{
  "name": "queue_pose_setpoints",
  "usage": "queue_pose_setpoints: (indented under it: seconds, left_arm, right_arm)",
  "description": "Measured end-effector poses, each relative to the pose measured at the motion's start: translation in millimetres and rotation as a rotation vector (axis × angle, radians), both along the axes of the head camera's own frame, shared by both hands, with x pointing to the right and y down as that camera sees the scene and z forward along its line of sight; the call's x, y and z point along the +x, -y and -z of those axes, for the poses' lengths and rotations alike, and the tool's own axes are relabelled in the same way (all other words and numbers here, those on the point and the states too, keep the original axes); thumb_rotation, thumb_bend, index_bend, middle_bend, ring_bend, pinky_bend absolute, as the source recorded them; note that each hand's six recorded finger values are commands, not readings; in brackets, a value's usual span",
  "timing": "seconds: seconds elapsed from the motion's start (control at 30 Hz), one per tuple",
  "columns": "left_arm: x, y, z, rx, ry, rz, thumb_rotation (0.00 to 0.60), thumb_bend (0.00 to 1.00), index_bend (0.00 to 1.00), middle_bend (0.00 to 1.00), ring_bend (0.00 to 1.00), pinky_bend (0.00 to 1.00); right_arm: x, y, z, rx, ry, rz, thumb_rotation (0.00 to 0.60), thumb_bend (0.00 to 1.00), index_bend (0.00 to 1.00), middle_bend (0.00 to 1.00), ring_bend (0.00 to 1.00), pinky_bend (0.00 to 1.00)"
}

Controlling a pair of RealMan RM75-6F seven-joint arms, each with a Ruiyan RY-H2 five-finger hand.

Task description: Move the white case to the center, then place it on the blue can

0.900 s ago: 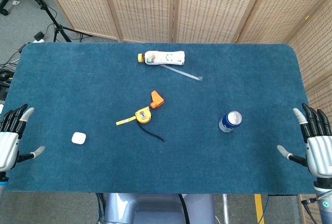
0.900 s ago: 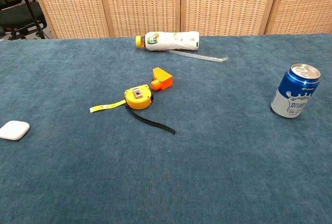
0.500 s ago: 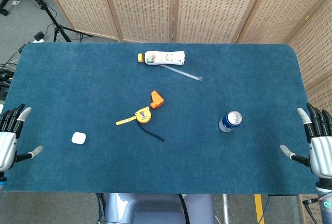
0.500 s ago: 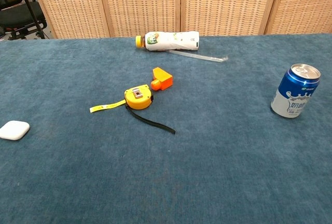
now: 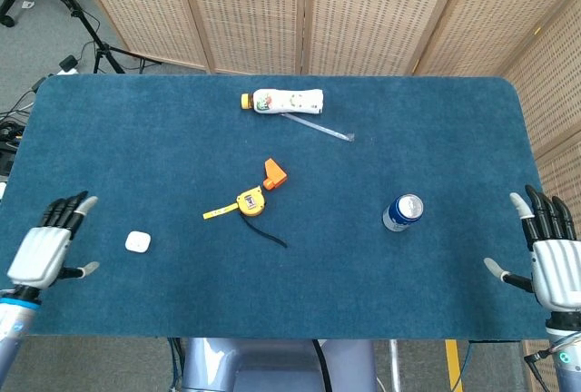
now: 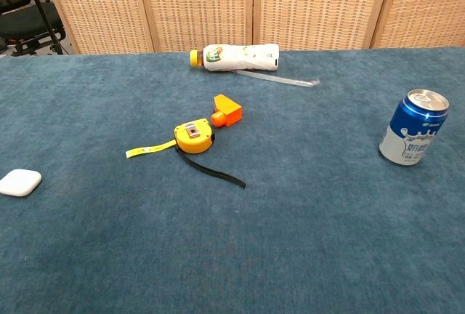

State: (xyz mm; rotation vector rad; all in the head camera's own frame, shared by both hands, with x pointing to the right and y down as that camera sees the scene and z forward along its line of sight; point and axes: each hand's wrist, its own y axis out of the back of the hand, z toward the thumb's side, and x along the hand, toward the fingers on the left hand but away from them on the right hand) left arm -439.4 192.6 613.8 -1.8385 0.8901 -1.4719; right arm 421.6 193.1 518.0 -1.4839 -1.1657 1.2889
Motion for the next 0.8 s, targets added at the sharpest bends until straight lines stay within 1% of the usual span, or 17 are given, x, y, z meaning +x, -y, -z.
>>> queue_pose_setpoints:
  seconds: [0.03,0.13,0.17,0.2,0.33,0.43,0.6,0.8]
  left_arm:
    - [1,-1,-14,-0.045,0.006,-0.013,0.600,0.05,0.06,0.00,0.00,0.00]
    - [3,0,-42,-0.125,0.022,-0.042,0.600,0.14,0.11,0.00,0.00,0.00]
    - [4,0,-48,-0.137,0.026,-0.049,0.600,0.18,0.12,0.00,0.00,0.00]
    - [5,1,-54,-0.146,0.029,-0.054,0.600,0.19,0.13,0.00,0.00,0.00]
    - [11,3,-74,-0.163,0.034,-0.068,0.600,0.24,0.21,0.00,0.00,0.00]
    - [16,3,-84,-0.165,0.023,-0.080,0.600,0.26,0.24,0.00,0.00,0.00]
    - [23,1,-93,-0.177,0.007,-0.099,0.600,0.31,0.26,0.00,0.00,0.00]
    - [29,-2,-99,-0.197,-0.002,-0.113,0.600,0.35,0.34,0.00,0.00,0.00]
  right_arm:
    - [0,0,0,-0.002,0.001,-0.001,0.600,0.00,0.00,0.00,0.00,0.00]
    - [1,1,-1,-0.005,0.003,-0.003,0.600,0.00,0.00,0.00,0.00,0.00]
    - [1,1,-1,-0.007,0.004,-0.005,0.600,0.00,0.00,0.00,0.00,0.00]
    - [2,1,-1,-0.006,0.005,-0.006,0.600,0.00,0.00,0.00,0.00,0.00]
    - [2,2,-1,-0.004,0.008,-0.007,0.600,0.00,0.00,0.00,0.00,0.00]
    - [2,3,-1,0.001,0.011,-0.008,0.600,0.00,0.00,0.00,0.00,0.00]
    - [3,3,-2,-0.005,0.013,-0.012,0.600,0.00,0.00,0.00,0.00,0.00]
    - [3,3,-2,-0.009,0.017,-0.011,0.600,0.00,0.00,0.00,0.00,0.00]
